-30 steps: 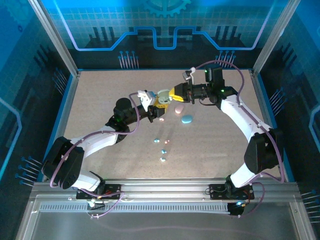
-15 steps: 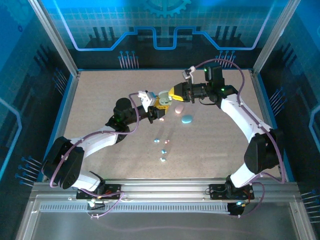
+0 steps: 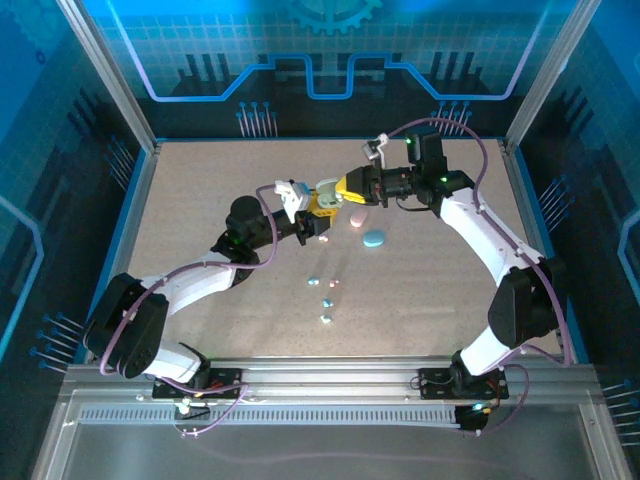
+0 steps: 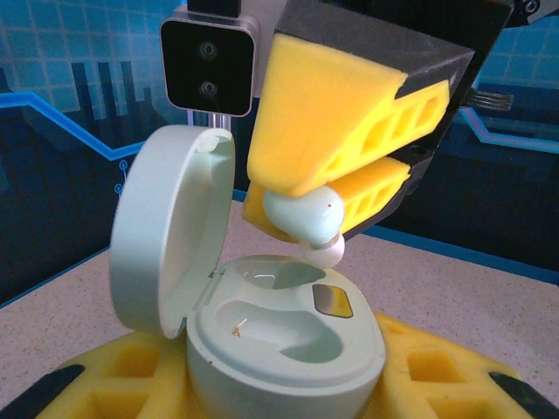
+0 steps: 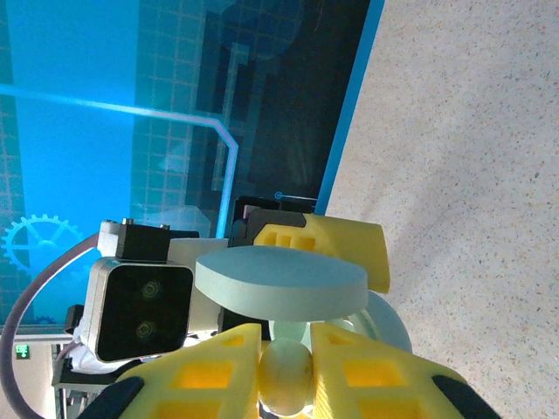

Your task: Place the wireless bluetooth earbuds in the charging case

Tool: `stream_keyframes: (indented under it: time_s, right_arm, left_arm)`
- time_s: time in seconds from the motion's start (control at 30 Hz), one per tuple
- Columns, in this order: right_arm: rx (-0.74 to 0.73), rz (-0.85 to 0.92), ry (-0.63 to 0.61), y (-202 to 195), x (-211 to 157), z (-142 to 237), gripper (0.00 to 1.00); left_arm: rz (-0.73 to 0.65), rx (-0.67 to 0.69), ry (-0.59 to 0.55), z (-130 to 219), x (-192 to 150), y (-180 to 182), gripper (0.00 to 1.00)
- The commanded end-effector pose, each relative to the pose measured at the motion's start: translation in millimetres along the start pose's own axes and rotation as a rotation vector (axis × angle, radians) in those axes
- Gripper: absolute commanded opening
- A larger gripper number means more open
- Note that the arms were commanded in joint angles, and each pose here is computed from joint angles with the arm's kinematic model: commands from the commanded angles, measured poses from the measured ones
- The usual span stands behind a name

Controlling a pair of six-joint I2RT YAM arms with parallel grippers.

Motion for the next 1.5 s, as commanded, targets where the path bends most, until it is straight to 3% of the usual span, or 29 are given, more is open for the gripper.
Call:
stream_keyframes:
  time_s: [0.0, 0.57, 1.47]
  right_arm:
    - [0.018, 0.057, 0.001, 17, -6, 2, 0.21]
    - [0.027, 0.108, -0.012, 30, -12, -6, 0.21]
    - [-0.172, 0.136, -0.094, 22, -20, -19, 0.22]
  left_arm:
    - [-0.016, -0.002, -0.048, 0, 8, -3, 0.31]
    - [-0.024, 0.046, -0.023, -12, 0, -1, 0.31]
    - [-0.007, 0.079, -0.08, -14, 5, -3, 0.32]
Point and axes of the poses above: each hand's point on the last joint's axis, 136 mm out from that joint toward the fingers, its own z axis back along the fingers, its own y axis along the line the jaws close on, x = y × z, the point moved 8 cm from there along z, back along the fingers, and after that the axes turned 10 degrees about -z, right-handed, at the moved point
